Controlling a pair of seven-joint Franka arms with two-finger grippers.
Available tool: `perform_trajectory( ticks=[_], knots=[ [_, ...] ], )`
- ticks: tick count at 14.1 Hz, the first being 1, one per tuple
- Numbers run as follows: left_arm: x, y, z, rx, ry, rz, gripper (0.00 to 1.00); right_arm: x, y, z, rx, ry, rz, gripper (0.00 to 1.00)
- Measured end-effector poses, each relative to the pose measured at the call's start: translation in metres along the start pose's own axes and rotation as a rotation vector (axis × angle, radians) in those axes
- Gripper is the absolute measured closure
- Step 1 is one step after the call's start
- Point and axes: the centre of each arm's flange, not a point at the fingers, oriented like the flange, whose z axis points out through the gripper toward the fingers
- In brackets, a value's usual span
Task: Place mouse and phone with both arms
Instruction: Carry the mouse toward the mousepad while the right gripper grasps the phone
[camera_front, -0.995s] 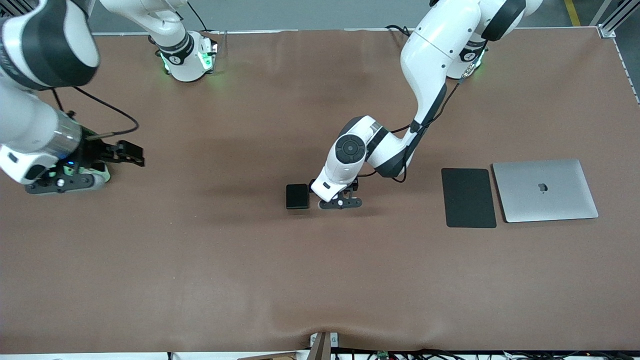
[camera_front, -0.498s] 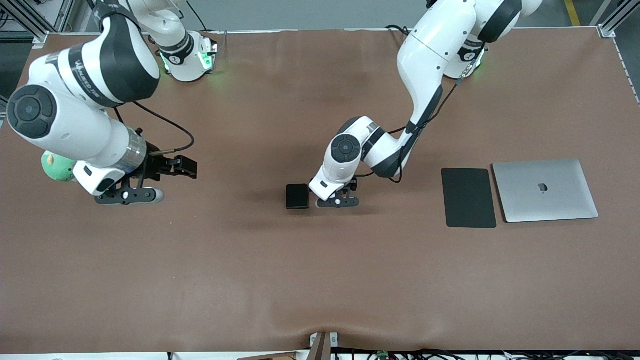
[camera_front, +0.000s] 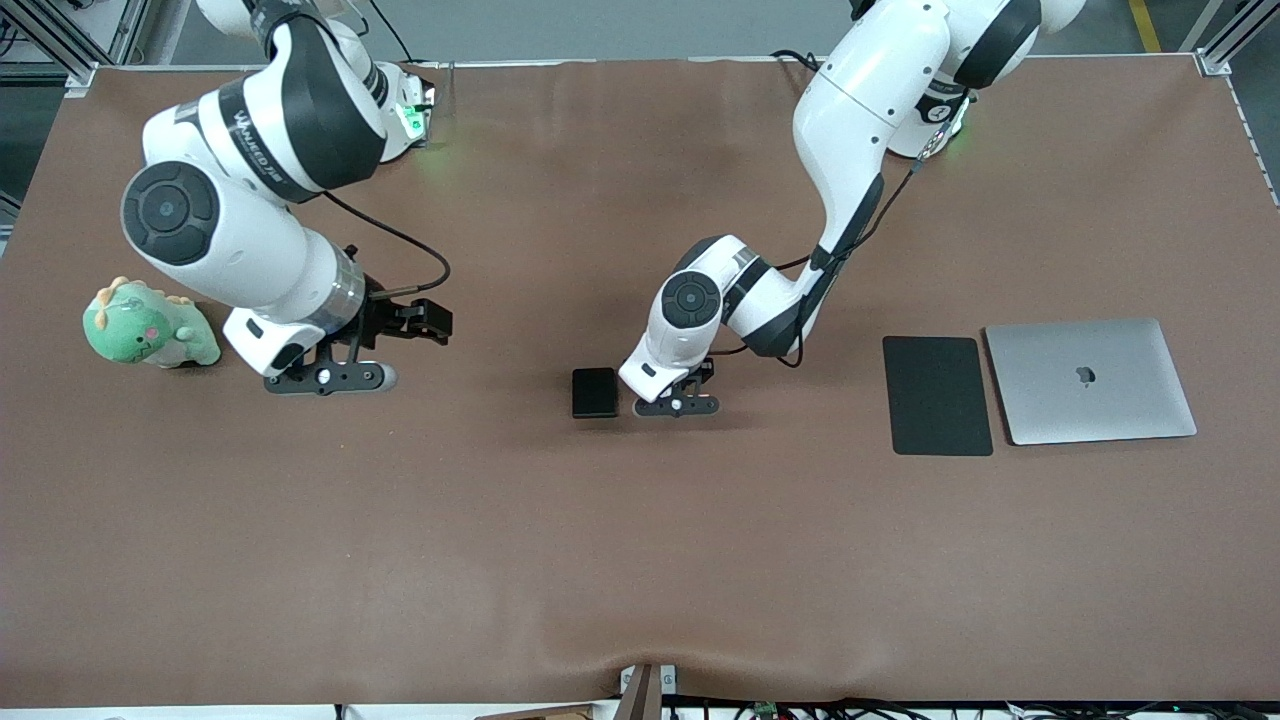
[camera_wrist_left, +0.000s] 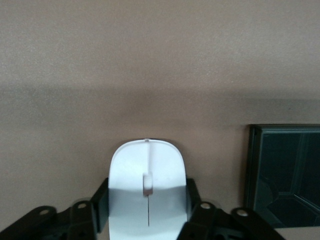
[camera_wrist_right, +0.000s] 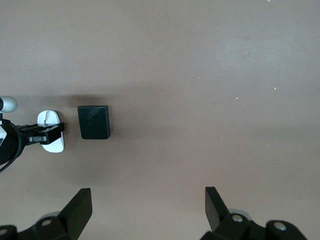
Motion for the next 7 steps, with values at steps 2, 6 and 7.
perform_trajectory(
  ticks=[2, 6, 7],
  knots=[
    [0.002, 0.001, -0.003, -0.004, 0.006, -0.001, 0.40, -0.002, -0.003, 0.007, -0.005, -0.014, -0.005, 0.00],
    [0.018, -0.004, -0.018, -0.015, 0.035, -0.016, 0.40, -0.004, -0.005, 0.022, -0.015, -0.039, -0.008, 0.00],
    [0.027, -0.011, -0.025, -0.015, 0.050, -0.018, 0.40, -0.005, -0.008, 0.026, -0.016, -0.039, -0.013, 0.00]
  ],
)
